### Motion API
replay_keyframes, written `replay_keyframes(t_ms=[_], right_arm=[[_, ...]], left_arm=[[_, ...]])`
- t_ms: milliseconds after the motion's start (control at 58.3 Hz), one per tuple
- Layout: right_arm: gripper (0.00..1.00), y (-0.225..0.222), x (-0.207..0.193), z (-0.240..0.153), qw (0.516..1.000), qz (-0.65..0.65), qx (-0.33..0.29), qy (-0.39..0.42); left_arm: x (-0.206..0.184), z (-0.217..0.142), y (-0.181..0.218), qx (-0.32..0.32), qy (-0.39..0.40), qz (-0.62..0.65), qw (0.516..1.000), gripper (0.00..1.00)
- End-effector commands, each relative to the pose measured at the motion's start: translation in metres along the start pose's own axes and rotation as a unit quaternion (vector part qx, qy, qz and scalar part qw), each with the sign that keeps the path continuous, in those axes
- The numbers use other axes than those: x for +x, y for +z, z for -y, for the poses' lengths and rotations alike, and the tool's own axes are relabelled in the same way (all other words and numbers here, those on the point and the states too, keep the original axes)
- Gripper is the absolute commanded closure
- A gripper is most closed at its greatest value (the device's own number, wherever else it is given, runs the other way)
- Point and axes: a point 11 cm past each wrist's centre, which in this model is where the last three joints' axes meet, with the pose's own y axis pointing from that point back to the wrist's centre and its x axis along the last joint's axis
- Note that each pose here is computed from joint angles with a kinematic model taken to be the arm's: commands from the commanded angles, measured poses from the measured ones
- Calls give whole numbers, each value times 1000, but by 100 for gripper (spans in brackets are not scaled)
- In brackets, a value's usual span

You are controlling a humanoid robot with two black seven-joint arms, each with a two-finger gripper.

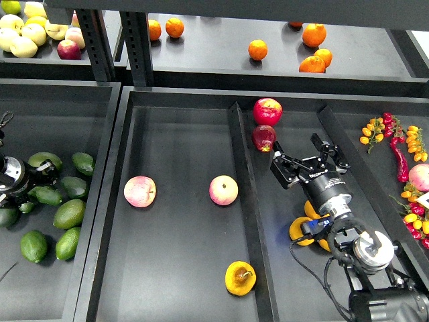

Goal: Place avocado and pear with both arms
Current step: 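Carry the avocado into the avocado bin and open the left gripper, then withdraw the left gripper and raise the right gripper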

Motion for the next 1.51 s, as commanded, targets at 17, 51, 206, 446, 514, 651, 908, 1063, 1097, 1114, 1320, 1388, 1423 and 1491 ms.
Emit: replay_keyframes(t_ms=[17, 51, 206, 446, 514, 651, 908, 1063, 1097, 1114, 1320, 1388, 1423, 1491], right_arm=[[1, -1, -1, 0, 1000, -1, 1, -3], [1, -1, -1, 0, 1000, -1, 1, -3], [1, -1, -1, 0, 1000, -1, 1, -3], [1, -1, -1, 0, 1000, 0, 1, -3], [1, -1, 0, -1, 1000, 0, 1, -2], [1, 0, 3, -3, 1000, 1, -2, 1], [1, 1, 3, -3, 1000, 2, -5, 1], [1, 0, 3, -3, 1000, 2, -4, 1], [1, 0, 3, -3, 1000, 1, -4, 0], [1, 0, 3, -3, 1000, 1, -4, 0], [1, 0, -6, -4, 999, -6, -4, -39], [1, 0, -7, -4, 999, -7, -4, -46], [1, 0, -7, -5, 999, -7, -4, -46], [1, 0, -4, -6, 999, -6, -3, -44]], left_arm=[[-1, 3, -3, 5, 1, -2, 1000, 41], [-2, 3, -4, 6, 0, -2, 1000, 40], [-2, 4, -5, 8, 0, -2, 1000, 32], [-2, 3, -2, 4, 0, -2, 1000, 17], [0, 0, 4, -6, 0, -7, 1000, 7], [8, -15, 31, -55, -2, -37, 998, 2], [4, -34, 71, -190, -75, -176, 963, 1], [3, -42, 83, -261, -128, -271, 918, 1], [1, -42, 84, -271, -139, -288, 908, 1], [-1, -42, 85, -279, -148, -301, 900, 1], [-14, -42, 95, -348, -222, -408, 815, 1], [-25, -39, 99, -366, -253, -441, 779, 1], [-28, -39, 99, -373, -262, -452, 766, 1], [-35, -41, 104, -390, -287, -471, 737, 1]])
